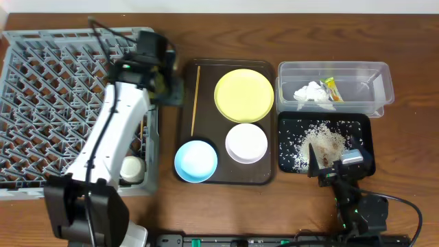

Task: Sort waste into correct bins and load items into the dishwasher

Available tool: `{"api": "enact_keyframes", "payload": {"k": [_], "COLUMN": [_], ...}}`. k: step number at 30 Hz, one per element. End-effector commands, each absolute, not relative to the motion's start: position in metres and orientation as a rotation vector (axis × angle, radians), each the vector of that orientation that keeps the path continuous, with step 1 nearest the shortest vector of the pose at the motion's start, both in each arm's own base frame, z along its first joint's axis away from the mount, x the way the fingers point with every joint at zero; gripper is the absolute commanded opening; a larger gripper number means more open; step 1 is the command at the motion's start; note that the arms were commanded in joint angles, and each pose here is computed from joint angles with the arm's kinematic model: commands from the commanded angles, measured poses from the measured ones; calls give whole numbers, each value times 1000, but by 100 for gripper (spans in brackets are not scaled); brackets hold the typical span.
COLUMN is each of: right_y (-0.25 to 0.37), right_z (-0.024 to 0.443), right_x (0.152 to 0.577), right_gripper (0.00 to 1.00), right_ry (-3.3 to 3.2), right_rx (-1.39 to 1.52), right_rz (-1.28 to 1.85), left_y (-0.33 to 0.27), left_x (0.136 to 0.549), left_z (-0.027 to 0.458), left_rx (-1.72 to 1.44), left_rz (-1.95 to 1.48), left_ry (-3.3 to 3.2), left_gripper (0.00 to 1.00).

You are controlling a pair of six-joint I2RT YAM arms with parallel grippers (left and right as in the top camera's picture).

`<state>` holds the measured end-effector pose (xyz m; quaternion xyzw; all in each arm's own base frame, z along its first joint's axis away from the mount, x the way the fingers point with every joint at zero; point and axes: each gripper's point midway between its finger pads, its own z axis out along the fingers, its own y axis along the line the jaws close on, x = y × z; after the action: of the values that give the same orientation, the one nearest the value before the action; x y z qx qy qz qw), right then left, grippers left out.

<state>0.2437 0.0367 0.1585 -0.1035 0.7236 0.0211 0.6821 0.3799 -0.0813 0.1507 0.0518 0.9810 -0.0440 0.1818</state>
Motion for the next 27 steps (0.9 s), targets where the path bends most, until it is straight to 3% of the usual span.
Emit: {"api": "enact_keyframes", "payload": {"k": [1,10,19,22,23,27], "right_y": [36,36,36,36,36,36], "right_z": [158,158,158,158,158,158], "right_x": [243,243,243,243,243,243], "right_gripper": [99,99,99,99,99,99], "right_ry": [1623,1623,1623,1623,1623,1623], "right_rx": [-222,-222,-223,-222,-222,-222], "right_rz": [55,56,56,55,56,55], "left_y": [-104,-114,-126,-127,-126,-125], "left_x": [382,394,375,371,370,373], "left_z": [130,51,-6,-14,-14,7], "left_rx": [210,247,291,296,295,269], "left_rz": [-120,-84,-129,-122,-121,-123], "left_ry": [2788,2918,3074,3101,3105,3099], "left_gripper": [54,46,33,19,7,6]}}
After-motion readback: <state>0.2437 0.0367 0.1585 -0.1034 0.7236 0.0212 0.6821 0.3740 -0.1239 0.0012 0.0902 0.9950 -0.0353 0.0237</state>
